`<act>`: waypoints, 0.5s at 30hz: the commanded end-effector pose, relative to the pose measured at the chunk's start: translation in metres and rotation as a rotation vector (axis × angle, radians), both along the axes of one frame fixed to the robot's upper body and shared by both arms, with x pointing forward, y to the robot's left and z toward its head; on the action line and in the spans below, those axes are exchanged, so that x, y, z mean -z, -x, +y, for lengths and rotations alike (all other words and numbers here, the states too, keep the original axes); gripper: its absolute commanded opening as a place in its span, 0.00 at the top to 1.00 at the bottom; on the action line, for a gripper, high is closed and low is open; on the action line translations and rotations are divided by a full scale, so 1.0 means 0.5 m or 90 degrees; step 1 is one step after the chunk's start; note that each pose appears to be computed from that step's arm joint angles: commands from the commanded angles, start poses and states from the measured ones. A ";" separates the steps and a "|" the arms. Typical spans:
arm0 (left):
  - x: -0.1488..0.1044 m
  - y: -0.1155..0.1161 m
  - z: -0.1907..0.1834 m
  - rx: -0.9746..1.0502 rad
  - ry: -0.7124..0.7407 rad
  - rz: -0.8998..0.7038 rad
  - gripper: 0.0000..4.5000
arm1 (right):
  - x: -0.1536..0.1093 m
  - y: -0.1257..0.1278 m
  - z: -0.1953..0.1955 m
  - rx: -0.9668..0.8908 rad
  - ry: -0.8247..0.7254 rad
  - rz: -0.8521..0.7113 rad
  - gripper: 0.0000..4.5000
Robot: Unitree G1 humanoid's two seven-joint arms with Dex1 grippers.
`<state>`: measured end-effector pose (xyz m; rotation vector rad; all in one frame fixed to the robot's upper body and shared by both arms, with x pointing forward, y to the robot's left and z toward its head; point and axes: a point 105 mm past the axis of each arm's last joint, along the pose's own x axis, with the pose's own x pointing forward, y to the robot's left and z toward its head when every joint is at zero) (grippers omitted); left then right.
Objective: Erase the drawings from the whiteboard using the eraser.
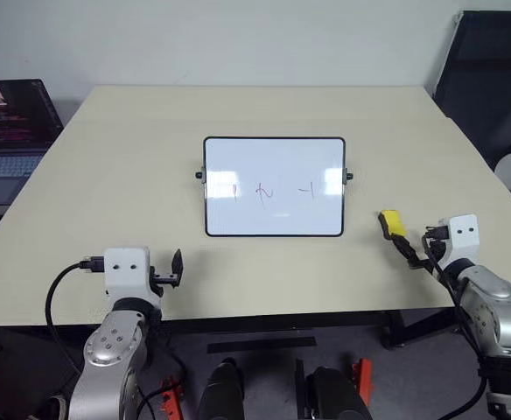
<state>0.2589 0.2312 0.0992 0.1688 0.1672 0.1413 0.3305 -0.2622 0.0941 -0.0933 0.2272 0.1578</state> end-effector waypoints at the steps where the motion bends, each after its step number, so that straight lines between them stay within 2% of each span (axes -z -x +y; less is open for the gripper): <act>1: -0.022 -0.002 -0.003 -0.001 -0.011 -0.027 0.00 | -0.039 -0.002 0.003 -0.007 0.004 -0.033 0.01; 8: -0.032 0.000 -0.017 0.042 -0.026 -0.037 0.00 | -0.054 0.023 0.025 -0.042 0.007 -0.048 0.01; 11: -0.056 -0.009 -0.036 0.120 -0.033 -0.058 0.00 | -0.071 0.032 0.032 -0.046 -0.013 -0.067 0.01; 15: -0.101 -0.028 -0.081 0.295 -0.063 -0.073 0.00 | -0.082 0.023 0.055 -0.059 -0.026 -0.072 0.01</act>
